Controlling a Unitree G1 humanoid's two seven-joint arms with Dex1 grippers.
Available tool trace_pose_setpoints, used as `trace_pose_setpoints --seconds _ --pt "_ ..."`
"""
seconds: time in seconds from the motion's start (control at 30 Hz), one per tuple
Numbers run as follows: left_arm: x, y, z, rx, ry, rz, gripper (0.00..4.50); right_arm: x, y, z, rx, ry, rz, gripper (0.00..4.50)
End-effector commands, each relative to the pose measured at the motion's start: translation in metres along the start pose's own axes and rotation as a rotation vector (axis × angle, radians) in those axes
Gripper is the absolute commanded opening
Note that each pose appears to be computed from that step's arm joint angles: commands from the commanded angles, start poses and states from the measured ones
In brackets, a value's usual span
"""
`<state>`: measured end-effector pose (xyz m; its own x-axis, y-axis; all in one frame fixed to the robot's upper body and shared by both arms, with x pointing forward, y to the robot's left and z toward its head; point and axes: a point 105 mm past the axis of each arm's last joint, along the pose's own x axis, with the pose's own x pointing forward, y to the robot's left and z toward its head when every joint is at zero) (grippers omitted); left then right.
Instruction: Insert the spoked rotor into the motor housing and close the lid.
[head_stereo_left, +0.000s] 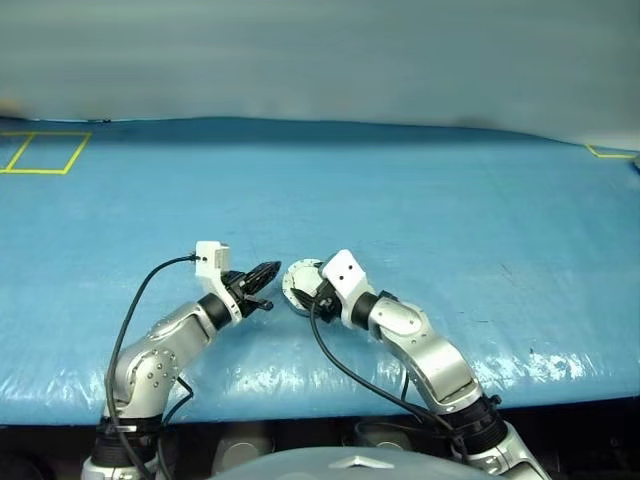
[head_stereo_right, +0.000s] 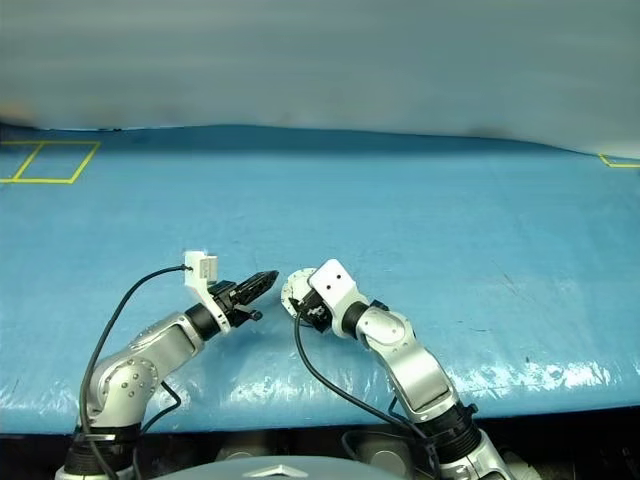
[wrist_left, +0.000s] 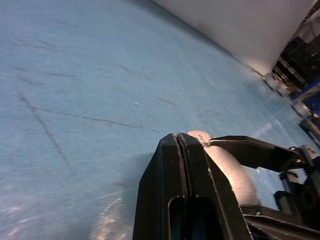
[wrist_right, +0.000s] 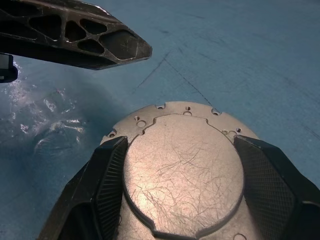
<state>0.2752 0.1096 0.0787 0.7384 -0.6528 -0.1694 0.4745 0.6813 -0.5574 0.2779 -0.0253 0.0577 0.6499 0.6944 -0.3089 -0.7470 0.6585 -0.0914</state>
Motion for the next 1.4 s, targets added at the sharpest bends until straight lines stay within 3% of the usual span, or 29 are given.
trace_pose_setpoints --seconds 0.03,0.47,1.0,1.13,1.27,1.4 --pt "0.002 -0.014 -0.001 -0.002 0.051 -0.059 0.0 0.0 0.003 -0.023 0.035 0.085 0.005 3.04" --pt "0.005 0.005 -0.026 0.012 0.215 0.035 0.0 0.0 0.004 -0.021 0.03 0.084 0.005 3.04" --pt "0.02 -0.001 -0.023 0.02 0.245 -0.007 0.0 -0.008 0.012 -0.013 0.046 0.048 0.084 3.04" --pt "0.019 0.001 -0.022 0.026 0.244 -0.004 0.0 -0.03 0.003 0.003 0.076 -0.05 0.041 4.41" --pt "0.016 0.002 -0.022 0.036 0.248 0.0 0.0 -0.059 -0.011 0.009 0.14 -0.097 -0.019 4.49" --pt "0.016 0.003 -0.022 0.042 0.249 -0.004 0.0 -0.079 -0.022 0.01 0.33 -0.144 -0.065 4.49"
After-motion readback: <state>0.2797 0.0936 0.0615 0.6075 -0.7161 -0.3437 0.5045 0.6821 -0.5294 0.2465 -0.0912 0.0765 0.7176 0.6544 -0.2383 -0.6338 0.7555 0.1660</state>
